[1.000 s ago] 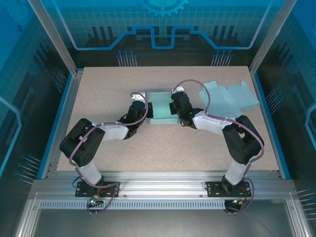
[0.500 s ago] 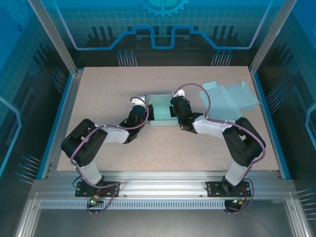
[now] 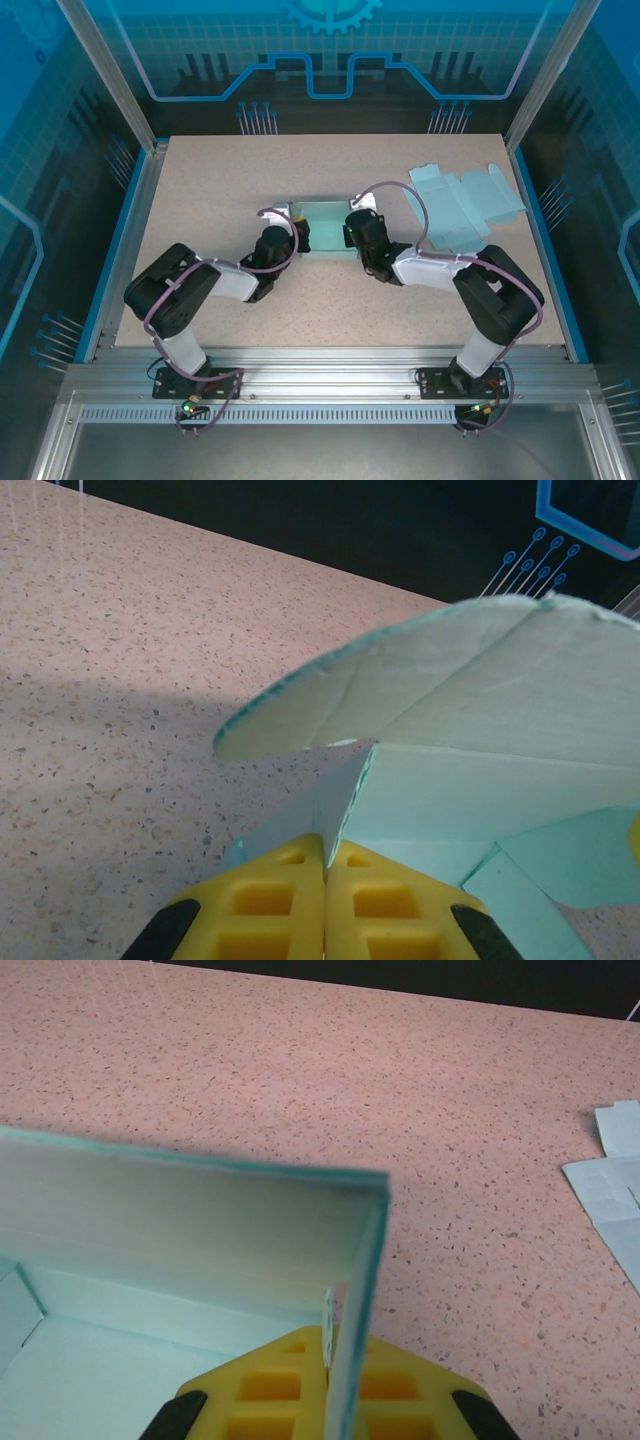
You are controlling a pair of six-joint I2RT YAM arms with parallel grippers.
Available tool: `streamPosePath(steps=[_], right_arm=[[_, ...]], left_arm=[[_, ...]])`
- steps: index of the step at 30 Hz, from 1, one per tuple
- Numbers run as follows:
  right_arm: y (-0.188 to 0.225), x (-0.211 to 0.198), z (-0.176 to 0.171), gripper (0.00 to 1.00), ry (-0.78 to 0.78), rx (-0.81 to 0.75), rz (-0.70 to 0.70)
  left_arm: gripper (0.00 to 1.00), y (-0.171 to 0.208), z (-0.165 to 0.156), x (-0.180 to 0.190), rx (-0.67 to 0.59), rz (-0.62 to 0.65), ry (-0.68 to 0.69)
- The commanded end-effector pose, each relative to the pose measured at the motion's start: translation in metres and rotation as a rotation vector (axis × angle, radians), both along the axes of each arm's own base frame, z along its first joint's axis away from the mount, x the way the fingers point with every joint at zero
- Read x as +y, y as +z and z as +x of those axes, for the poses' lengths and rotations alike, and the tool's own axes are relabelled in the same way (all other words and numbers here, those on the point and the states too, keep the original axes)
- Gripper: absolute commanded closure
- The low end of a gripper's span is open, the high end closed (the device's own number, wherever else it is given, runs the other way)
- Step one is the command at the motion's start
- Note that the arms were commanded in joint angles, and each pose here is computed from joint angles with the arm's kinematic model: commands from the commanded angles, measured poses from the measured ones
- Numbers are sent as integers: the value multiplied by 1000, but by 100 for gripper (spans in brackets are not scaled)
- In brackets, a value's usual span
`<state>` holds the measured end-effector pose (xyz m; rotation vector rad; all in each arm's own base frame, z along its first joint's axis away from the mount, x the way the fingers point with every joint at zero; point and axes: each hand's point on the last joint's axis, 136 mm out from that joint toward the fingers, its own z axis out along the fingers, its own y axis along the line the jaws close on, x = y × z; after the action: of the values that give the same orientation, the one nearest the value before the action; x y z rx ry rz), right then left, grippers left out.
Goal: Fold the paper box
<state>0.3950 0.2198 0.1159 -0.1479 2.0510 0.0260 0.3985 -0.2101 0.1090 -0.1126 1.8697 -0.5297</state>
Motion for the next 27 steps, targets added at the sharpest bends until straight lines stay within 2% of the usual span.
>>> streamPosePath(steps=[1,8,17,27], right_arm=[[-49,20,-37,100,121,161,-26],[-57,23,-44,100,121,182,-17],[-53,50,-43,100,137,208,28],[-61,55,-48,100,156,237,28]], left_arm=[[92,-54,-35,-18,174,24,-132],[92,-62,-41,-15,180,13,-130],[92,-55,-41,-32,166,-1,-173],[92,-60,-43,-36,177,0,-183]])
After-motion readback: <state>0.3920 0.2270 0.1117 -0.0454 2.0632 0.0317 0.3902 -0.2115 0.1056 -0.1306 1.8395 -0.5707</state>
